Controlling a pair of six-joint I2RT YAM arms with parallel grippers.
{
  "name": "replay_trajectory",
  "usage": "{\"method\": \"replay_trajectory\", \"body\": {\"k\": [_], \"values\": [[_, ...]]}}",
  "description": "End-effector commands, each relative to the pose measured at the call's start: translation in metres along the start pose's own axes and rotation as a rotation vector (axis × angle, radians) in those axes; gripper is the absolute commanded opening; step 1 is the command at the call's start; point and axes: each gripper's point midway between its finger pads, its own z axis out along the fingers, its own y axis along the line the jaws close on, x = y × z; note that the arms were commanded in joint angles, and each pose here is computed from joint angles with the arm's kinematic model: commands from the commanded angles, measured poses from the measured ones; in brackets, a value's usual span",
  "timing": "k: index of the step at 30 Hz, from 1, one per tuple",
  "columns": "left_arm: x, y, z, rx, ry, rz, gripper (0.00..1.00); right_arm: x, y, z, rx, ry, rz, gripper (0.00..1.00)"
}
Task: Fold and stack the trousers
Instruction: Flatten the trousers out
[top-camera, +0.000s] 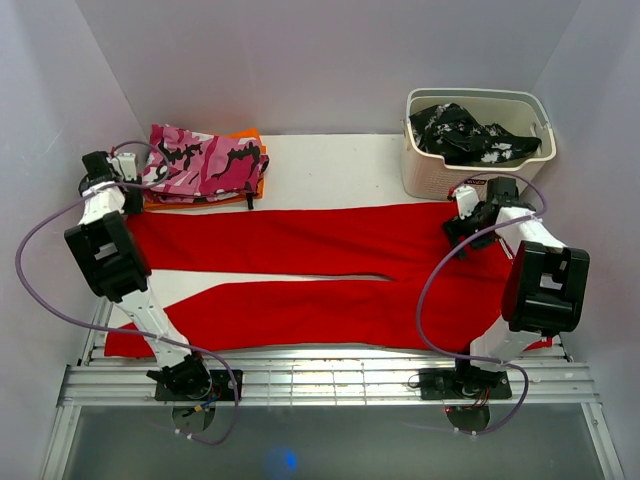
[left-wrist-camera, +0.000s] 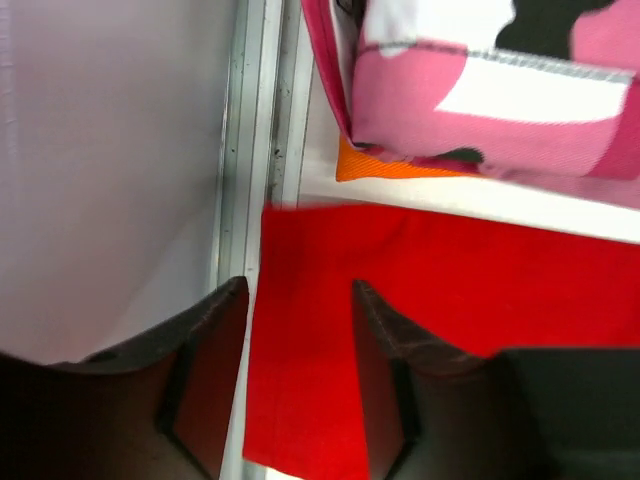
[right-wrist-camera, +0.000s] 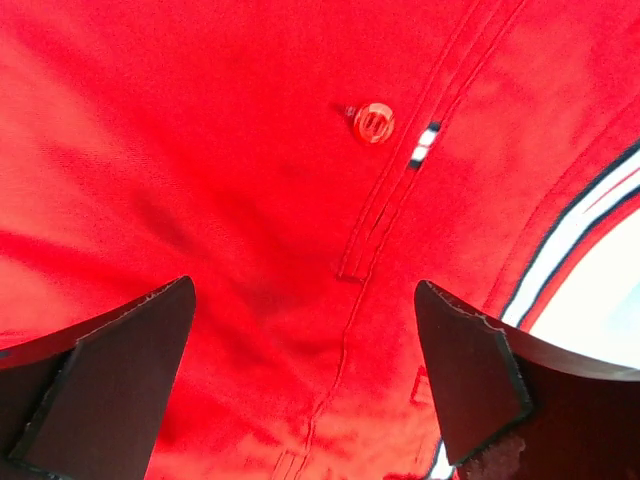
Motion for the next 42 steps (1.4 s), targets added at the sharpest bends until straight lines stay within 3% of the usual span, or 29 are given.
{"method": "replay_trajectory", "body": {"k": [1, 2, 3, 5, 8, 12, 16, 22, 27, 34, 36, 42], "values": [[-0.031, 0.004, -0.034, 0.019, -0.067, 0.006, 0.58, -0.03, 0.011, -0.034, -0.109, -0.052, 0.041, 0.98], [-0.039, 0.005, -0.053, 0.017, -0.098, 0.029, 0.63, -0.037, 0.012, -0.043, -0.12, -0.074, 0.019, 0.96], [-0.03, -0.002, -0.06, 0.052, -0.092, 0.083, 0.73, -0.047, 0.006, -0.059, -0.096, -0.113, -0.052, 0.94], [-0.027, -0.015, -0.096, 0.107, -0.118, 0.17, 0.78, -0.042, 0.008, -0.076, -0.095, -0.112, -0.134, 0.91], [0.012, -0.046, -0.122, 0.252, -0.078, 0.307, 0.81, -0.023, 0.01, -0.092, -0.084, -0.096, -0.292, 0.9], [0.042, -0.072, -0.147, 0.342, -0.075, 0.359, 0.81, -0.023, 0.01, -0.093, -0.082, -0.107, -0.327, 0.93], [0.036, -0.093, -0.14, 0.457, -0.113, 0.299, 0.74, -0.074, -0.017, -0.092, -0.061, -0.196, -0.266, 0.99], [0.039, -0.132, -0.114, 0.624, -0.055, 0.22, 0.61, -0.087, -0.034, -0.039, -0.118, -0.13, -0.174, 0.76], [0.092, -0.169, -0.137, 0.792, 0.053, 0.381, 0.64, -0.044, -0.022, -0.006, -0.141, -0.018, -0.193, 0.67], [0.173, -0.14, -0.166, 0.739, 0.24, 0.504, 0.76, 0.028, -0.008, 0.019, -0.084, 0.153, -0.215, 0.67], [0.177, -0.121, -0.167, 0.65, 0.212, 0.498, 0.77, 0.037, -0.011, 0.019, -0.059, 0.167, -0.207, 0.68], [0.204, -0.069, -0.181, 0.536, 0.266, 0.466, 0.81, -0.001, 0.006, -0.032, -0.15, 0.038, -0.17, 0.8]]}}
